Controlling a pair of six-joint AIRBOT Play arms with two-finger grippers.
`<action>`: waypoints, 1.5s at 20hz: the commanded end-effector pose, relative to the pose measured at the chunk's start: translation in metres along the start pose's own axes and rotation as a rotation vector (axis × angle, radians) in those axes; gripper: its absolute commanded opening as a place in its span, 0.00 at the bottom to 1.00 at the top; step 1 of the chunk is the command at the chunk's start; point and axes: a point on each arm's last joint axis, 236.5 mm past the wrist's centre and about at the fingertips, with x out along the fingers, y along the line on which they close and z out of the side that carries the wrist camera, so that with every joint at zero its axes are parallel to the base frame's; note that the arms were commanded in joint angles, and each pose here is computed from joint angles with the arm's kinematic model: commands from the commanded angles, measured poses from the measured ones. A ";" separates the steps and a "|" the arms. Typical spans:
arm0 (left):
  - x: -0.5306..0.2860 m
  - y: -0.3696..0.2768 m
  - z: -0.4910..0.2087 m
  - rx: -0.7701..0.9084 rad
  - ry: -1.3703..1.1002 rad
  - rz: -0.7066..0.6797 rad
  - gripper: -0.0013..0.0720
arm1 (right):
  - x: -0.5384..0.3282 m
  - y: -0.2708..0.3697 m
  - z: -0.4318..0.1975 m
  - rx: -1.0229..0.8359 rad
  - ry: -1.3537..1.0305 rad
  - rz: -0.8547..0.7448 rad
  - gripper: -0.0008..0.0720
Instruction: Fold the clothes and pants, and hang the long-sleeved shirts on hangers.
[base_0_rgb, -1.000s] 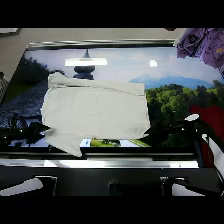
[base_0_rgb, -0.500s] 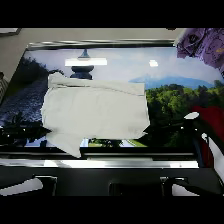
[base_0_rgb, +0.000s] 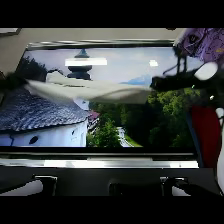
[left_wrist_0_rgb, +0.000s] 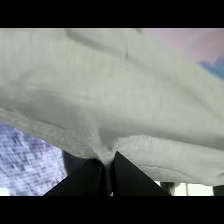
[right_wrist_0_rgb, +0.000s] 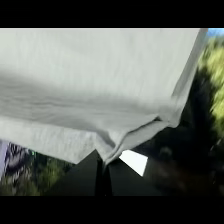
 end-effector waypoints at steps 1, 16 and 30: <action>-0.139 -0.071 0.120 0.189 -0.406 0.153 0.04 | -0.124 0.044 0.092 -0.169 -0.285 -0.094 0.05; -0.333 -0.139 0.022 0.232 -0.701 0.375 0.04 | -0.325 0.111 0.018 -0.053 -0.521 -0.141 0.05; 0.187 0.037 -0.027 -0.035 0.238 0.167 0.04 | 0.090 -0.126 -0.002 0.182 0.215 -0.364 0.05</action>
